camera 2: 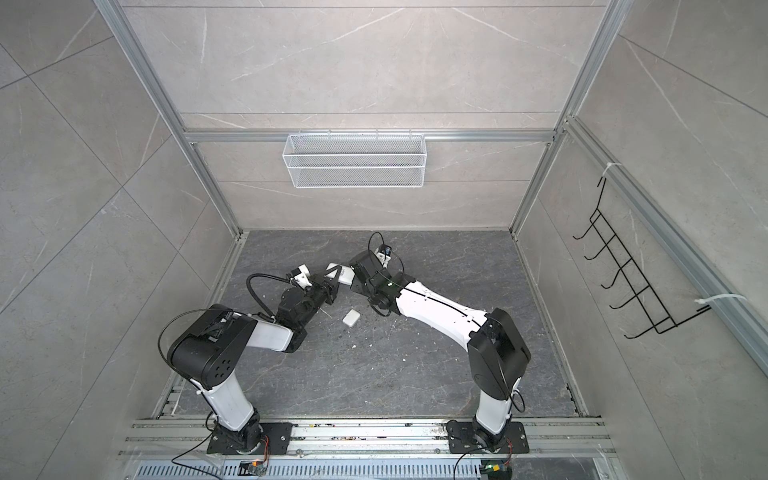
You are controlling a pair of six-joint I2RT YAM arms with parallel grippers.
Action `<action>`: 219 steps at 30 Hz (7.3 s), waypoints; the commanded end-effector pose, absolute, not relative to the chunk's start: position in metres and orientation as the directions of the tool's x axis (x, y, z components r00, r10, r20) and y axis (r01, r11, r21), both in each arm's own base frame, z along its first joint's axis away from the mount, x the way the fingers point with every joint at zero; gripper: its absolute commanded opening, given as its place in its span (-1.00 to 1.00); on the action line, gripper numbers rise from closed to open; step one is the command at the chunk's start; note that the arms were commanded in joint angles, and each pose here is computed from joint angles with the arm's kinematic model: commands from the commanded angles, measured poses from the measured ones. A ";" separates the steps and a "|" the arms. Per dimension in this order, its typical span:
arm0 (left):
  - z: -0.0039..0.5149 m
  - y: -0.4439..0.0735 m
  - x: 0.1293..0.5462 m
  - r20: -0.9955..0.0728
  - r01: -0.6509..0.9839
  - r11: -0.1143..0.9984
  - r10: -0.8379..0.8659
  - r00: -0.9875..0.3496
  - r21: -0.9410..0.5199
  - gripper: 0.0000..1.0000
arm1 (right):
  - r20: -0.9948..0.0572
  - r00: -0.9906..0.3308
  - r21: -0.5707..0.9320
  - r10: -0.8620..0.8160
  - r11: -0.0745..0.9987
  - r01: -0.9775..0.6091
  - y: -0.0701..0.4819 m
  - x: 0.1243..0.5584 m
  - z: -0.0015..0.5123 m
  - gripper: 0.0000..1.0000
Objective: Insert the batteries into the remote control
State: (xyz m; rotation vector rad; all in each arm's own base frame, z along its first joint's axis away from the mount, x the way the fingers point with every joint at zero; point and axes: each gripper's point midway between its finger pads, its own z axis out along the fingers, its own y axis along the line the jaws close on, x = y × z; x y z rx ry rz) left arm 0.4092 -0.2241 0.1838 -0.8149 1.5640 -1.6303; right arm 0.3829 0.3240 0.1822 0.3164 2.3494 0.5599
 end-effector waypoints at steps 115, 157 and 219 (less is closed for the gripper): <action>0.236 -0.223 0.406 -0.071 0.222 -0.049 -0.862 -0.502 -0.974 -1.00 | 0.549 -0.348 0.832 0.760 -0.454 0.320 0.336 0.411 0.199 0.15; 0.237 -0.221 0.407 -0.075 0.224 -0.047 -0.860 -0.504 -0.974 -1.00 | 0.487 -0.365 0.864 0.793 -0.377 0.334 0.334 0.412 0.203 0.28; 0.252 -0.212 0.411 0.042 0.178 -0.178 -0.813 -0.581 -0.968 -1.00 | -0.240 -0.884 0.880 0.400 0.474 -0.025 0.336 0.398 0.221 0.26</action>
